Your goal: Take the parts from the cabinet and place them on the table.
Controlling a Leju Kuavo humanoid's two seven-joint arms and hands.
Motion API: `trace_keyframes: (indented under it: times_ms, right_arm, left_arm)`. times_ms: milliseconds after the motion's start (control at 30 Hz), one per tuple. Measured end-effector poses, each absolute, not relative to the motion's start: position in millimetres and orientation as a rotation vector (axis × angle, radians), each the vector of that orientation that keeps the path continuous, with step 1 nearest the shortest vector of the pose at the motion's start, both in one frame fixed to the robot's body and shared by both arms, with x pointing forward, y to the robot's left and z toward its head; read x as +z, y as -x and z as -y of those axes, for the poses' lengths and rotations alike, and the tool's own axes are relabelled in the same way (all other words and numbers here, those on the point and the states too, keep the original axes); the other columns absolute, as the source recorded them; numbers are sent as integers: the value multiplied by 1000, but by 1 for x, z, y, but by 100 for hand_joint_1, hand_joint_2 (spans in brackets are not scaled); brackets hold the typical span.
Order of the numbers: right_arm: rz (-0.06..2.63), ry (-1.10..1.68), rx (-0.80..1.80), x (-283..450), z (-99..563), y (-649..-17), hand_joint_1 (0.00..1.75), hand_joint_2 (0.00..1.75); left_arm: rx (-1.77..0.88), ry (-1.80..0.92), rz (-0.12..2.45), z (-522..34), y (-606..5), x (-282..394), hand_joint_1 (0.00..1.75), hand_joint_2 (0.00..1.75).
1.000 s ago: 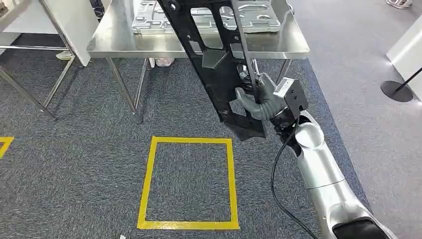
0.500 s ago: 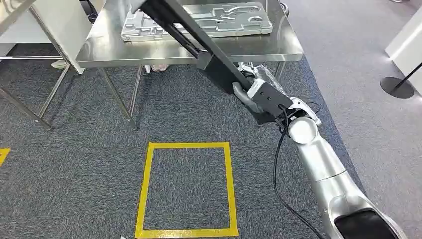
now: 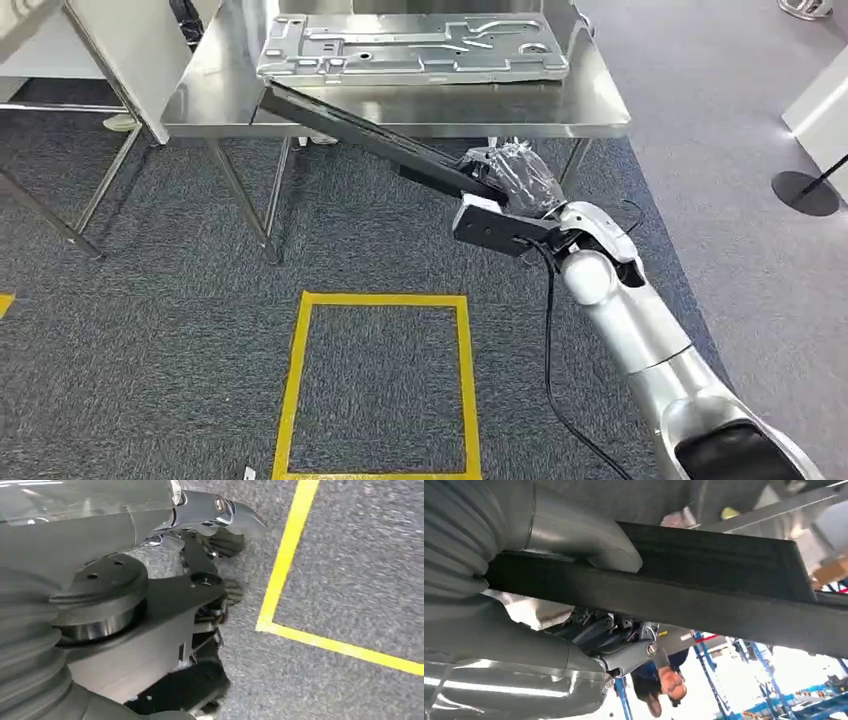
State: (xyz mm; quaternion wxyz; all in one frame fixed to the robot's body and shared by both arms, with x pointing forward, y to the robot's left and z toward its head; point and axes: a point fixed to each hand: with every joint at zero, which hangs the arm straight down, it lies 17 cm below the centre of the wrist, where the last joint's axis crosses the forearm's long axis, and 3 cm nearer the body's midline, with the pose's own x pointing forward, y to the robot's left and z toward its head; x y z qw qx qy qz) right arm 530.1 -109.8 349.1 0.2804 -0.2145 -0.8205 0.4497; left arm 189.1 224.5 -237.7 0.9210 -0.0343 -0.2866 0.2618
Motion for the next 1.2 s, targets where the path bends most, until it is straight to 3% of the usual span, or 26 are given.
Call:
trace_keyframes:
  times_ms: [600, 1200]
  right_arm:
    - [2184, 858, 1484, 349, 40, -528, 175, 175]
    - [2107, 1027, 1701, 321, 14, -532, 175, 175]
  left_arm:
    - [575, 50, 587, -233, -178, -241, 0, 175]
    - [572, 32, 591, -237, -171, -242, 0, 175]
